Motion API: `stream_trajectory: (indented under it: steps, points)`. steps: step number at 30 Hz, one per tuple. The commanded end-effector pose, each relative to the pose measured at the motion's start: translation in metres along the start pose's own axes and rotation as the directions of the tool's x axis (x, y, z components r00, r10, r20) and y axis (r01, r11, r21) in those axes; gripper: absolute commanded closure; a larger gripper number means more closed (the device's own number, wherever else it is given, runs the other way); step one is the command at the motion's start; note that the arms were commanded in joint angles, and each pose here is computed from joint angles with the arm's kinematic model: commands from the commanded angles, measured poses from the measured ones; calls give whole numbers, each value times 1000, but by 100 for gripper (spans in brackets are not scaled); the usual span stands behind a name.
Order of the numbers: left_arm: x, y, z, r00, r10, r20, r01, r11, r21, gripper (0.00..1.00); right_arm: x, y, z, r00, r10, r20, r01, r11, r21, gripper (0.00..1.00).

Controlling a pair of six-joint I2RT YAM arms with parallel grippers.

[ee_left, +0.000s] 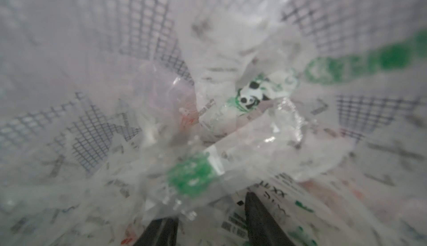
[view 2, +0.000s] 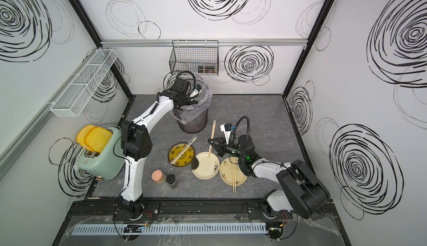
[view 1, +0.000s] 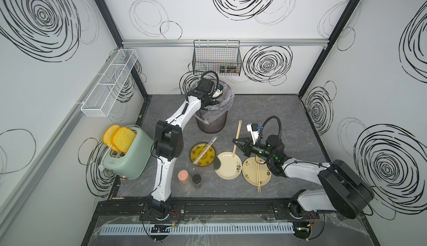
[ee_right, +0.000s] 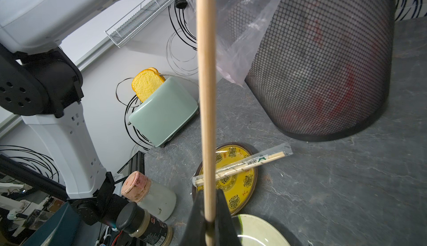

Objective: Remove the packaging of disposable chopsticks
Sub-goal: Place the packet bag in the trash bin.

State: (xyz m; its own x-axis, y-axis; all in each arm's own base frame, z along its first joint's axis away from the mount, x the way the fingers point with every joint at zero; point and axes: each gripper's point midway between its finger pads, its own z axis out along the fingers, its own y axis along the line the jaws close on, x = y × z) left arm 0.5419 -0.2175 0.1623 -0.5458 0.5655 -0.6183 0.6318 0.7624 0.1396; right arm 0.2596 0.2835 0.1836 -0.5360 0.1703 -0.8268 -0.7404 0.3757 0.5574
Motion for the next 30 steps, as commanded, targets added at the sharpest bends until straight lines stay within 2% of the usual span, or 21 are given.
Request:
stream_trajectory:
  steps: [1, 9, 19, 22, 25, 27, 30]
  points:
    - [-28, 12, -23, 996, -4, 92, 7, 999, -31, 38, -10, 4, 5, 1000, -10, 19, 11, 1000, -15, 100]
    - [-72, 26, -73, 971, -13, 238, 32, 997, -76, 24, -7, 5, 8, 1000, -8, 8, 8, 1000, -19, 100]
    - [-108, 37, -161, 903, -17, 430, 84, 987, -138, 18, -6, 1, 8, 1000, -11, 7, 11, 1000, -1, 100]
    - [-113, 35, -197, 860, -18, 510, 106, 984, -142, 18, -4, -1, 10, 1000, -7, -2, 7, 1000, -2, 100]
    - [-109, 25, -232, 792, -67, 607, 148, 985, -85, 18, -2, -3, 12, 1000, -1, -12, 1, 1000, 1, 100]
    - [-99, 9, -249, 749, -102, 654, 153, 988, -21, 18, 0, -6, 13, 1000, 4, -19, -4, 1000, 7, 100]
    - [-75, -16, -267, 709, -149, 689, 148, 987, 61, 17, 4, -10, 17, 999, 18, -40, -18, 1000, 14, 100]
